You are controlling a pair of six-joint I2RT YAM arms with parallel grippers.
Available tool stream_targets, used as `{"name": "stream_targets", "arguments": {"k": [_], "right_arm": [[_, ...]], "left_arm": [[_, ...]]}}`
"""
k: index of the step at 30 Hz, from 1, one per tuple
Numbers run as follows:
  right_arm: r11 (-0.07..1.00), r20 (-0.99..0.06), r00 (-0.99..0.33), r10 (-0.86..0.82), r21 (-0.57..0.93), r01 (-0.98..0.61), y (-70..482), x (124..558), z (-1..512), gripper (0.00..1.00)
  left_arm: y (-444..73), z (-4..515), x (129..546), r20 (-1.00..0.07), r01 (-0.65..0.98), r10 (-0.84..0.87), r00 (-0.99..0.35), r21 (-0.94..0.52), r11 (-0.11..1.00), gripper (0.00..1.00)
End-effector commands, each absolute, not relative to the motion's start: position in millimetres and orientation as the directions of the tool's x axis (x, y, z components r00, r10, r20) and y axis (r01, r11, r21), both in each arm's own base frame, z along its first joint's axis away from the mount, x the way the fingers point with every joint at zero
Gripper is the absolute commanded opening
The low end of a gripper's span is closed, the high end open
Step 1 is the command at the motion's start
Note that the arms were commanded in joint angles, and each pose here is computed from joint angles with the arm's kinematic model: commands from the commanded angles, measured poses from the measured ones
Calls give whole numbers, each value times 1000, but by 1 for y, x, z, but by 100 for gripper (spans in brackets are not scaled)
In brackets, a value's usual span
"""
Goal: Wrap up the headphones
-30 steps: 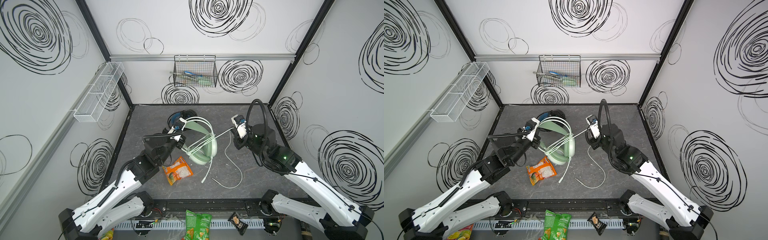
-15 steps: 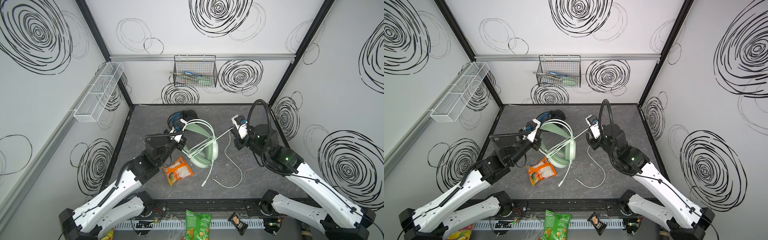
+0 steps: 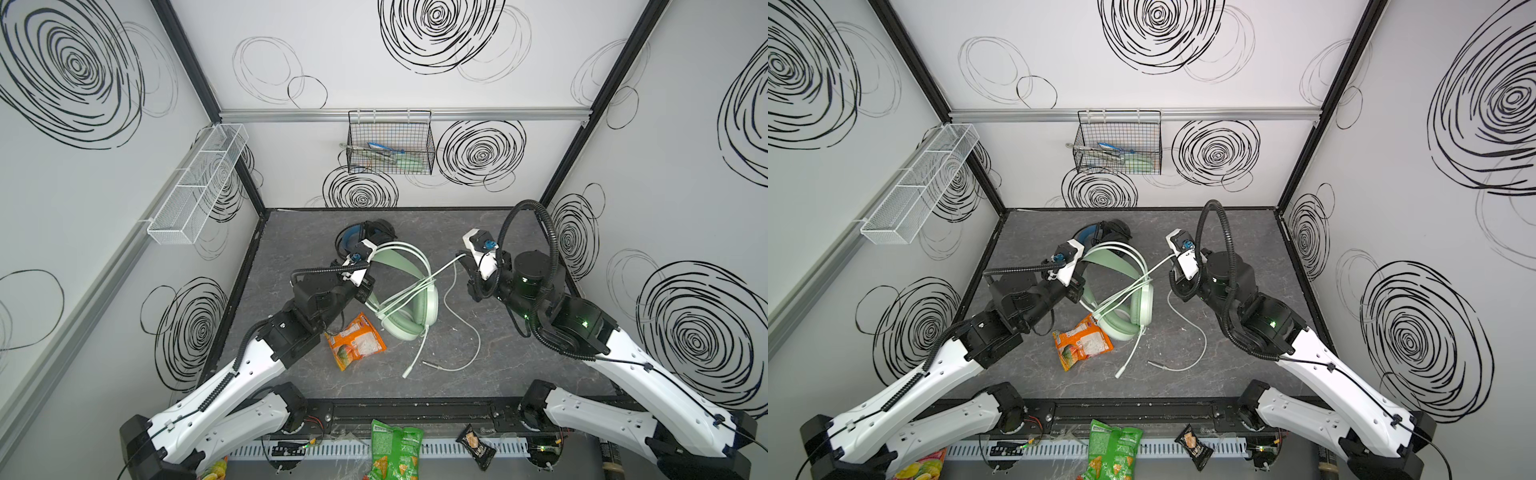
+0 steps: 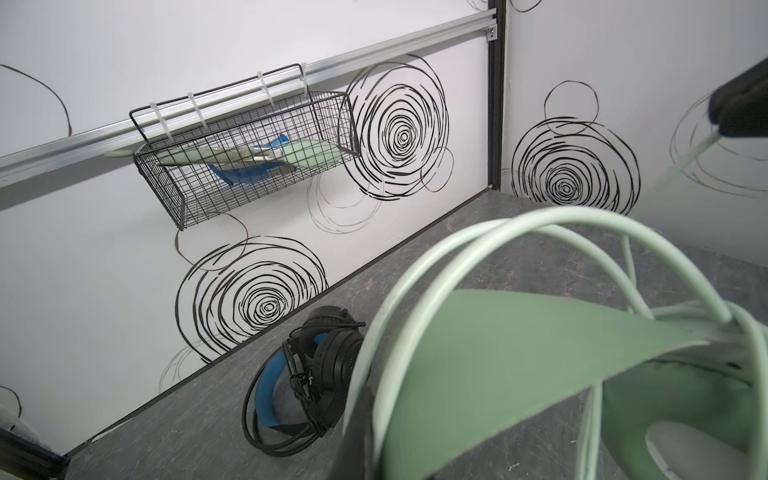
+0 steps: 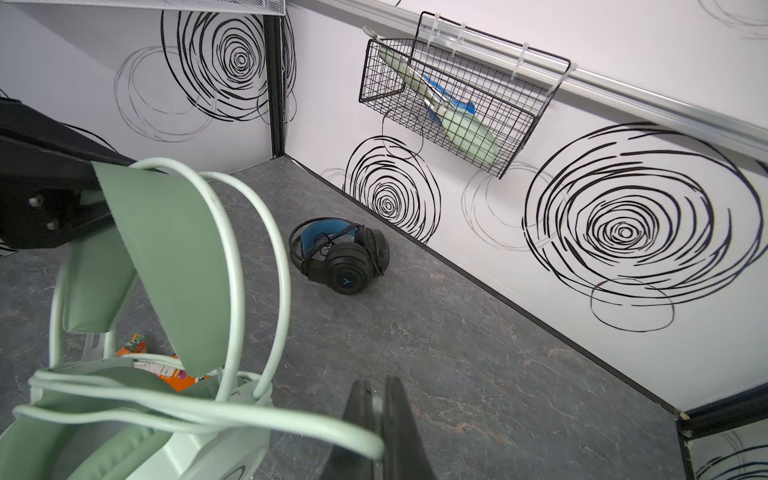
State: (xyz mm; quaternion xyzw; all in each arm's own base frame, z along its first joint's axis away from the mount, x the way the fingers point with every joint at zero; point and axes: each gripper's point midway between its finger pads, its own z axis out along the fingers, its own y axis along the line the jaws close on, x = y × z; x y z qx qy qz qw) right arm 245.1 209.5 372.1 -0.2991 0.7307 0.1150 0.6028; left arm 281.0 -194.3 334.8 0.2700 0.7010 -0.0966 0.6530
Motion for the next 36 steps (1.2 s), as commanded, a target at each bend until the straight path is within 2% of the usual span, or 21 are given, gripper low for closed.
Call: {"name": "stream_targets", "arguments": {"k": [1,11,17,24,36], "right_arm": [[871,-975,-38,-220,-179,-458,191,259,400,0],[889,-974,-74,-213,-161,-429,177,274,379,0],[866,-977,-52,-205,-156,-475,187,273,372,7],[809,-985,34,-167,-157,-567,200,258,374,13],[782,-987,69,-144,-157,-603,206,252,369,19]], "left_arm": [[-190,340,274,-970,518,243,18,217,827,0],[-192,359,259,-985,565,169,42,163,809,0],[-196,381,246,-993,611,97,62,114,783,0],[-199,404,234,-997,655,18,70,59,753,0],[-200,439,220,-990,707,-128,67,-43,706,0]]}}
